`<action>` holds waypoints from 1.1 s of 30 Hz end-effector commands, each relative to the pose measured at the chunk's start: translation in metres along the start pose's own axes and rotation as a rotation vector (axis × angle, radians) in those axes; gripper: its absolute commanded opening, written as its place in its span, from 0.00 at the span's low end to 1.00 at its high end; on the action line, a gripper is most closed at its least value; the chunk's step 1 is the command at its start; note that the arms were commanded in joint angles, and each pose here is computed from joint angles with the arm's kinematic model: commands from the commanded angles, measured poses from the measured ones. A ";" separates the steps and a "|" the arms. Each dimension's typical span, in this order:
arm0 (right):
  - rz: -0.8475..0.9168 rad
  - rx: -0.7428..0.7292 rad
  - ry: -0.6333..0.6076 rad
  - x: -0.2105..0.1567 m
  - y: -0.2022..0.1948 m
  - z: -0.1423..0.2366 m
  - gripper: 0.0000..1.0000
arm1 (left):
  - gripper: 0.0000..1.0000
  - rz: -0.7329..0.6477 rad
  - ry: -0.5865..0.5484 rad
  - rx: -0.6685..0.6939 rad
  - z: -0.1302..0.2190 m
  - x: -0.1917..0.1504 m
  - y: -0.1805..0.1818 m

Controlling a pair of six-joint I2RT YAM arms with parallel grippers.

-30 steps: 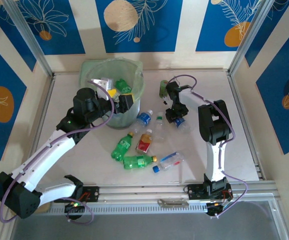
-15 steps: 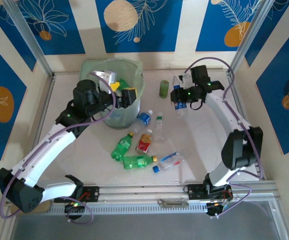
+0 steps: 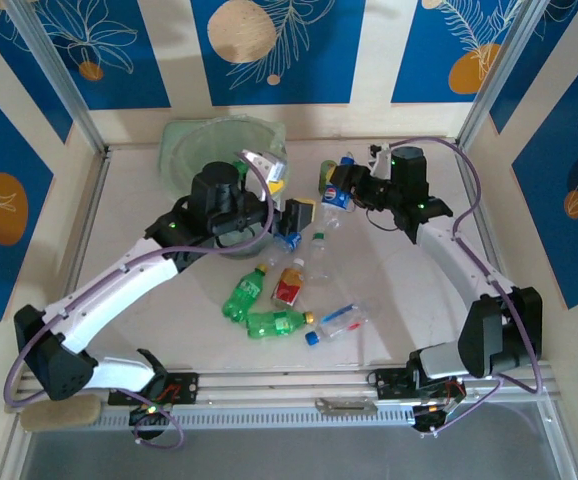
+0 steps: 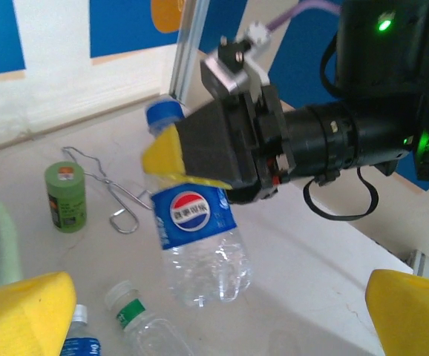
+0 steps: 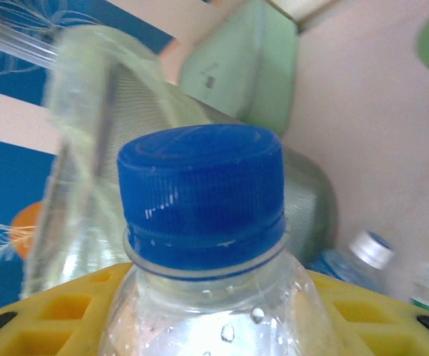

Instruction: Put the plastic bottles in the bin

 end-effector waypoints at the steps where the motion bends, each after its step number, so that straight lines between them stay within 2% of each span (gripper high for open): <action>1: 0.054 0.199 -0.123 0.012 0.058 0.019 0.41 | 1.00 0.007 -0.003 -0.026 -0.012 0.002 -0.010; 11: 0.179 0.364 -0.163 -0.011 0.110 0.035 0.41 | 1.00 -0.023 0.006 0.030 -0.023 0.004 -0.005; 18: 0.257 0.376 -0.165 -0.025 0.125 0.036 0.41 | 0.99 -0.013 -0.011 -0.004 -0.026 0.006 -0.009; 21: 0.259 0.379 -0.171 -0.027 0.125 0.036 0.41 | 0.92 -0.012 -0.011 -0.005 -0.025 0.005 -0.009; 26: 0.258 0.378 -0.171 -0.028 0.125 0.035 0.41 | 0.72 -0.016 -0.018 -0.010 -0.022 0.004 -0.009; 30: 0.254 0.371 -0.166 -0.029 0.124 0.034 0.41 | 0.63 -0.020 -0.026 -0.007 -0.021 0.005 -0.009; 33: 0.253 0.367 -0.168 -0.028 0.123 0.034 0.43 | 0.60 -0.020 -0.031 -0.005 -0.021 0.004 -0.008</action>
Point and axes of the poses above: each hand's point on the last joint's axis, 136 mm out from that joint toward the fingers, its own z axis back along the fingers, its own y axis along the line the jaws close on, x = y × z, the point moved 6 cm from there along z, back along the fingers
